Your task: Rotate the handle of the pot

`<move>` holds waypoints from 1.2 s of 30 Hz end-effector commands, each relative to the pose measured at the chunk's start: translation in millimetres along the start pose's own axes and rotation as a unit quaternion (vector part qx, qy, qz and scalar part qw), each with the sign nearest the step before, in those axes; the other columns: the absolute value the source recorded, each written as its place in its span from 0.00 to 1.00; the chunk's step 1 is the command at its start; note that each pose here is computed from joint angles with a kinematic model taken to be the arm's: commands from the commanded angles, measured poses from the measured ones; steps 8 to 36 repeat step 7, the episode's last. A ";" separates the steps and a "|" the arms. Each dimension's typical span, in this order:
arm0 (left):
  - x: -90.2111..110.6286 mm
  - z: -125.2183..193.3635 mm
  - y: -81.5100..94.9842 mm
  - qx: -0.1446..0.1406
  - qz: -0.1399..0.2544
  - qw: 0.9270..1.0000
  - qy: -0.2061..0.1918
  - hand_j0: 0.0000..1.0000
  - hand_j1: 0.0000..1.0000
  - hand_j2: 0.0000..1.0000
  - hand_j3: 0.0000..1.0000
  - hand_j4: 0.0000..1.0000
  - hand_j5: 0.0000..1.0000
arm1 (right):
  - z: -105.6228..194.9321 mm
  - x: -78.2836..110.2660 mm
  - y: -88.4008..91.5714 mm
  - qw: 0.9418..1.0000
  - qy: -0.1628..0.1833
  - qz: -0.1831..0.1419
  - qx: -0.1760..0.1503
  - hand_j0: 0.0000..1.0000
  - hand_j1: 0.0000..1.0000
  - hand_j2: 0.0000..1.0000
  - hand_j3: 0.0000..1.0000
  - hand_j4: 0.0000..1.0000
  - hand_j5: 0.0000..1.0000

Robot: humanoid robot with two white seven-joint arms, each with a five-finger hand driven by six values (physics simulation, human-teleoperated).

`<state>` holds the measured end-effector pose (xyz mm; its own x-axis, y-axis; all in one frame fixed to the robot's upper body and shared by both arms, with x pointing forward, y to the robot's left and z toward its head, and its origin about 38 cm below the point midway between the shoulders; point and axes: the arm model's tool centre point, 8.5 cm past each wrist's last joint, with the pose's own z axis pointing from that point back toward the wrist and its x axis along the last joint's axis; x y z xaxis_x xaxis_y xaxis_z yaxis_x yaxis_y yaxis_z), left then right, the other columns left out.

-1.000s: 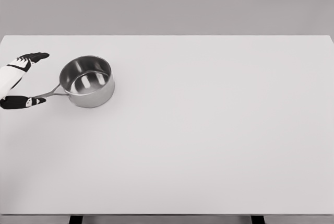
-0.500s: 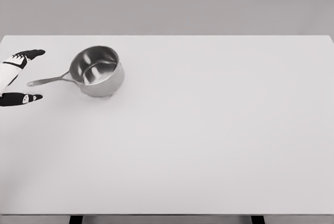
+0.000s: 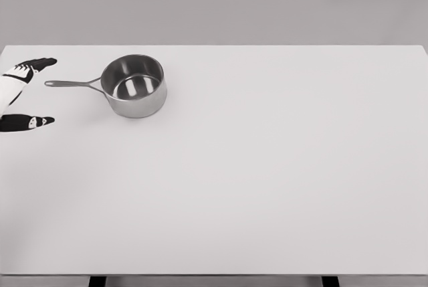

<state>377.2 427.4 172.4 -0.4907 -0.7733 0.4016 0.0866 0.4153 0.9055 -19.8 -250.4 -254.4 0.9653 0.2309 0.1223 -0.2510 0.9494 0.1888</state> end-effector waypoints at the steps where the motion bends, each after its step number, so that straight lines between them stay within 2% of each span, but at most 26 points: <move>1: 23.1 -10.7 7.3 0.009 0.001 0.999 -0.039 1.00 1.00 1.00 1.00 1.00 1.00 | 0.0 0.0 0.0 1.000 0.000 0.000 0.000 1.00 1.00 1.00 1.00 1.00 1.00; 2: 52.1 -17.2 6.4 0.005 0.002 0.996 -0.084 1.00 1.00 1.00 1.00 1.00 1.00 | 0.0 0.0 0.0 1.000 0.000 0.000 0.000 1.00 1.00 1.00 1.00 1.00 1.00; 3: 96.4 -22.6 5.7 0.001 0.003 0.988 -0.153 1.00 1.00 1.00 1.00 1.00 1.00 | 0.0 0.0 0.0 1.000 0.000 0.000 0.000 1.00 1.00 1.00 1.00 1.00 1.00; 4: 124.0 -25.2 5.3 0.003 0.001 0.981 -0.194 1.00 1.00 1.00 1.00 1.00 1.00 | 0.0 0.0 0.0 1.000 0.000 0.000 0.000 1.00 1.00 1.00 1.00 1.00 1.00; 5: 127.1 -29.5 3.6 0.010 0.002 0.980 -0.200 1.00 1.00 1.00 1.00 1.00 1.00 | 0.0 0.0 0.0 1.000 0.000 0.000 0.000 1.00 1.00 1.00 1.00 1.00 1.00; 6: 127.7 -30.0 2.3 0.008 -0.001 0.980 -0.201 1.00 1.00 1.00 1.00 1.00 1.00 | 0.0 0.0 0.0 1.000 0.000 0.000 0.000 1.00 1.00 1.00 1.00 1.00 1.00; 7: 129.7 -29.9 -6.8 -0.005 0.005 0.979 -0.204 1.00 1.00 1.00 1.00 1.00 1.00 | 0.0 0.0 -0.1 1.000 0.000 0.001 0.000 1.00 1.00 1.00 1.00 1.00 1.00; 36: 129.7 -29.9 -6.8 -0.005 0.005 0.979 -0.204 1.00 1.00 1.00 1.00 1.00 1.00 | 0.0 0.0 -0.1 1.000 0.000 0.001 0.000 1.00 1.00 1.00 1.00 1.00 1.00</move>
